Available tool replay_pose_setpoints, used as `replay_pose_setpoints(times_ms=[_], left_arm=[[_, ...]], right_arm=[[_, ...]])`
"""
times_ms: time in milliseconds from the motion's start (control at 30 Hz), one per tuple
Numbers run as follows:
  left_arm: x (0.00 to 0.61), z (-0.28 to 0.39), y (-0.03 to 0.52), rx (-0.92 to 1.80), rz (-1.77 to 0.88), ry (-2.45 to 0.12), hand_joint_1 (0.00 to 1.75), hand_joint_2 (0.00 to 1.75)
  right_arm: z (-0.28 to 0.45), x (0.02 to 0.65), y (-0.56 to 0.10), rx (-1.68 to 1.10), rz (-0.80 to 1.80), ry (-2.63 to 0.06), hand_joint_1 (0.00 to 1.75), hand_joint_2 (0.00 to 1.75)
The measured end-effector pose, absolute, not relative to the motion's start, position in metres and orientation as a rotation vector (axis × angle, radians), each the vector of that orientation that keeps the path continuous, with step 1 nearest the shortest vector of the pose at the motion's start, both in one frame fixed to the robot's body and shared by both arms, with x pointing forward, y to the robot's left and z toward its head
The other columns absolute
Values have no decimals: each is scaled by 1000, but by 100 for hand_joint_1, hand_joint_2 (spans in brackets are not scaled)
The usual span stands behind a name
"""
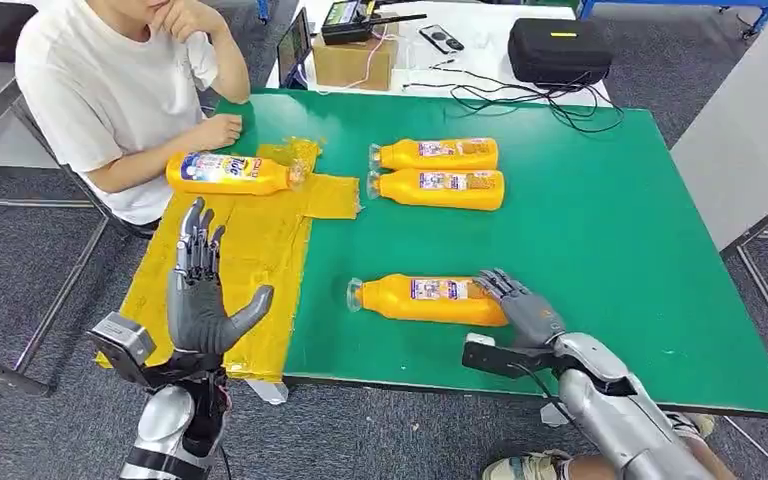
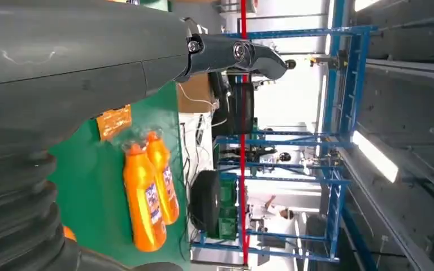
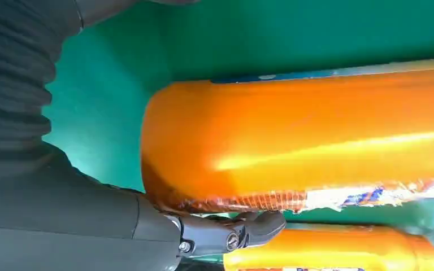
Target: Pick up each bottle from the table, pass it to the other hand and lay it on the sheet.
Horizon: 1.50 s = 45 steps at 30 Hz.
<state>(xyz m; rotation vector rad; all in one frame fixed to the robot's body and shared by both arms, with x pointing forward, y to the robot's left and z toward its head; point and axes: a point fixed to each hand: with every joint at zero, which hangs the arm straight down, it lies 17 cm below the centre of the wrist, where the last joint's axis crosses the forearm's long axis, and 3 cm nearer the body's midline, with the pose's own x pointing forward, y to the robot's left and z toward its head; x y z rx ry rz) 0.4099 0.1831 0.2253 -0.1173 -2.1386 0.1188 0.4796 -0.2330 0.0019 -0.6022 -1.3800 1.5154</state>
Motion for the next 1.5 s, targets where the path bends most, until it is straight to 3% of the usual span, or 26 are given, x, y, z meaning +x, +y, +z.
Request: replay_pose_setpoints(times_ms=[533, 567, 600, 1500], left_arm=[[411, 222, 188, -81, 114, -2130, 0, 175], [411, 223, 188, -78, 111, -2131, 0, 175], [411, 223, 188, -75, 109, -2132, 0, 175], [414, 230, 191, -122, 130, -2174, 0, 175]], right_arm=[[-3, 502, -236, -718, 1578, -1292, 0, 175], [-3, 503, -235, -717, 1577, -1291, 52, 175], [-4, 503, -234, -713, 1577, -1288, 171, 175], [-23, 494, -235, -459, 1606, -1242, 175, 175]])
